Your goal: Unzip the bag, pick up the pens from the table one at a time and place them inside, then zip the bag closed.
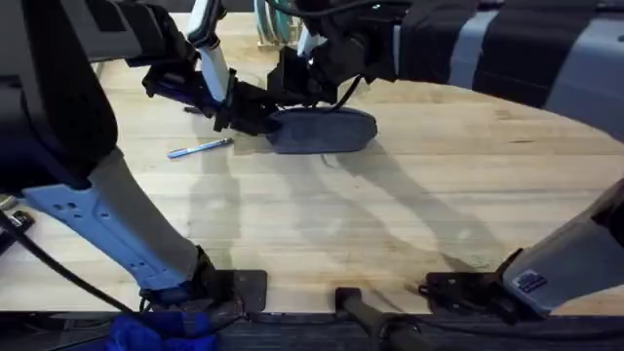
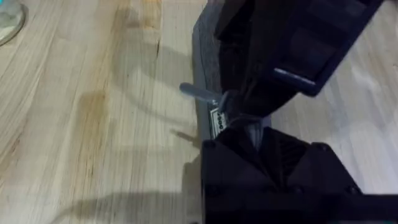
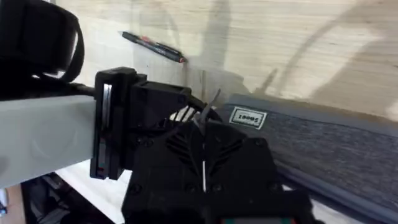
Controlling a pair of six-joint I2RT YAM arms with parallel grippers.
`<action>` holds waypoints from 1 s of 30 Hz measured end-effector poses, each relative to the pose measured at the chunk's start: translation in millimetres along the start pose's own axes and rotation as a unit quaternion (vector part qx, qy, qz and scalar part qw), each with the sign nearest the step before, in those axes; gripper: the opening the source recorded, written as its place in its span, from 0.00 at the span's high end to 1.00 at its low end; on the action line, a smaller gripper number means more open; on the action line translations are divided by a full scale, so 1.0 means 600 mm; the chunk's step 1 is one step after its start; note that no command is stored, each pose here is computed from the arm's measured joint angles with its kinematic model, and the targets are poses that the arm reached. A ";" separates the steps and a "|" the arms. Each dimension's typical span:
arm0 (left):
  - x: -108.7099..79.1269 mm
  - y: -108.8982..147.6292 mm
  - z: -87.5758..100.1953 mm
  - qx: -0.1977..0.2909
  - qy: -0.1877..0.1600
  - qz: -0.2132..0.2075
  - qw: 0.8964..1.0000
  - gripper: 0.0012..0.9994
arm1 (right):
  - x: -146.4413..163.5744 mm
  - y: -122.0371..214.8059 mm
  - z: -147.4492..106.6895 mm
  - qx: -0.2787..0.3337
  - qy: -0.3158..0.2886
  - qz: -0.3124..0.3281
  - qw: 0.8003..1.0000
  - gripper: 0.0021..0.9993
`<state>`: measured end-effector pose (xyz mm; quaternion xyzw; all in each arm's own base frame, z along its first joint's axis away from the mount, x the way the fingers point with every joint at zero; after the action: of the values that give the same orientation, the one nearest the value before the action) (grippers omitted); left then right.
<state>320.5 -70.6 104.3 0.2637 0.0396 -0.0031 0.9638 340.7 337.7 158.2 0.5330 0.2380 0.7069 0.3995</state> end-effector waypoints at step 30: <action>-0.001 0.000 0.000 0.000 0.001 -0.001 1.000 0.93 | -0.004 0.003 -0.004 0.005 0.024 -0.014 1.000 0.00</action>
<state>320.0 -70.7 104.5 0.2636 0.0409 -0.0038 0.9637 338.2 334.8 157.5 0.5148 0.2583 0.7125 0.4008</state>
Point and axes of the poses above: each hand's point on the last joint's axis, 136 mm out from that joint toward the fingers, its own y axis back along the fingers, its own x axis along the line the jaws close on, z = x × y, the point moved 3 cm from there along y, back along the fingers, and after that the axes turned 1 degree about -y, right-handed, at the moved point
